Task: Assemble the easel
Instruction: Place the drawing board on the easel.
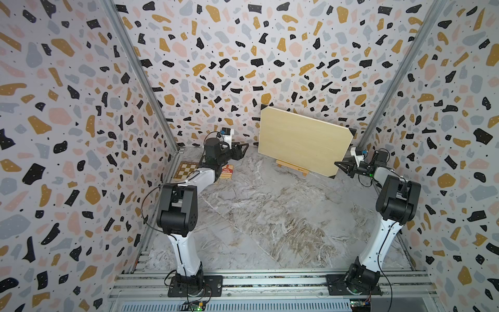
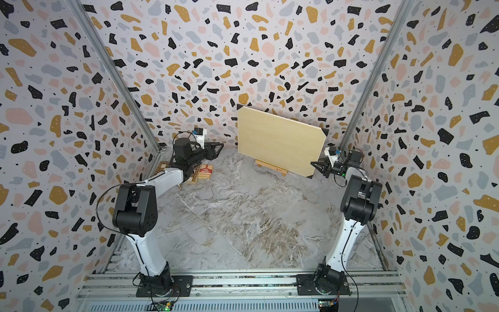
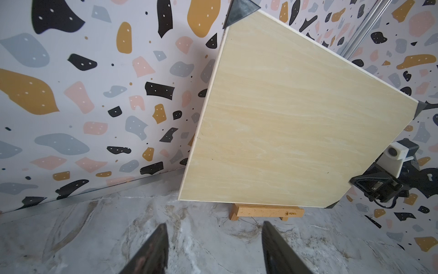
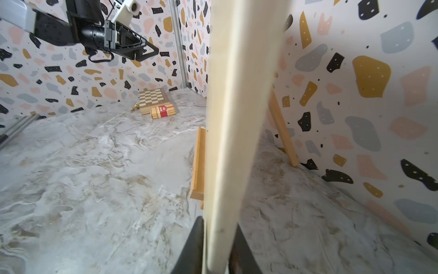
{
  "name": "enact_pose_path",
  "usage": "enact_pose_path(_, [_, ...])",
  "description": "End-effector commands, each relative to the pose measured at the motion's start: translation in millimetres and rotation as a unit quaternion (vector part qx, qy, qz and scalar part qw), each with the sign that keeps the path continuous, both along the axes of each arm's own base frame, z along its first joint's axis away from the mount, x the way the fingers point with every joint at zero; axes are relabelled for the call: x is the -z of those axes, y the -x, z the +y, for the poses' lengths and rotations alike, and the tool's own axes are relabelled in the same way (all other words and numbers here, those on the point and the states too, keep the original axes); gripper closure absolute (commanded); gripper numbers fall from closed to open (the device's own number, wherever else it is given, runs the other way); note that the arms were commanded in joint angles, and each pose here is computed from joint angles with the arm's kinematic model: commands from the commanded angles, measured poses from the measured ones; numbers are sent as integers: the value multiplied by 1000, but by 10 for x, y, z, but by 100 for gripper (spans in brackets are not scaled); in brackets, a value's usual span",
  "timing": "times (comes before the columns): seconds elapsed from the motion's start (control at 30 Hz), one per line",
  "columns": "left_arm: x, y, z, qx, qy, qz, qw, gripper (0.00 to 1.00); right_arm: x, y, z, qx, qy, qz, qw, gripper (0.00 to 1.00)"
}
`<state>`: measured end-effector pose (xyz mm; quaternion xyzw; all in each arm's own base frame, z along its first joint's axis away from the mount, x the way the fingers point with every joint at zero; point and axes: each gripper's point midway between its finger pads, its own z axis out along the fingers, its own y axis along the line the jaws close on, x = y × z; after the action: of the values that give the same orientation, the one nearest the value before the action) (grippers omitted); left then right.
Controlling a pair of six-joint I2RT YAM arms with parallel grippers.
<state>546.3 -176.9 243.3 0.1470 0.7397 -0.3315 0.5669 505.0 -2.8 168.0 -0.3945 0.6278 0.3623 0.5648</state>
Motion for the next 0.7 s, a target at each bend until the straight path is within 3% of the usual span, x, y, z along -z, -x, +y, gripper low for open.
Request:
enact_pose_path(0.0, [-63,-54,-32,8,1,-18,1000,39,34,-29,-41,10,12,3,1000,75])
enact_pose_path(0.4, [-33,-78,-42,10,5,-14,1000,38,1,-26,-70,16,19,-5,1000,71])
enact_pose_path(0.67, [-23,-72,-40,11,5,-14,1000,38,-1,51,15,5,22,-9,1000,75])
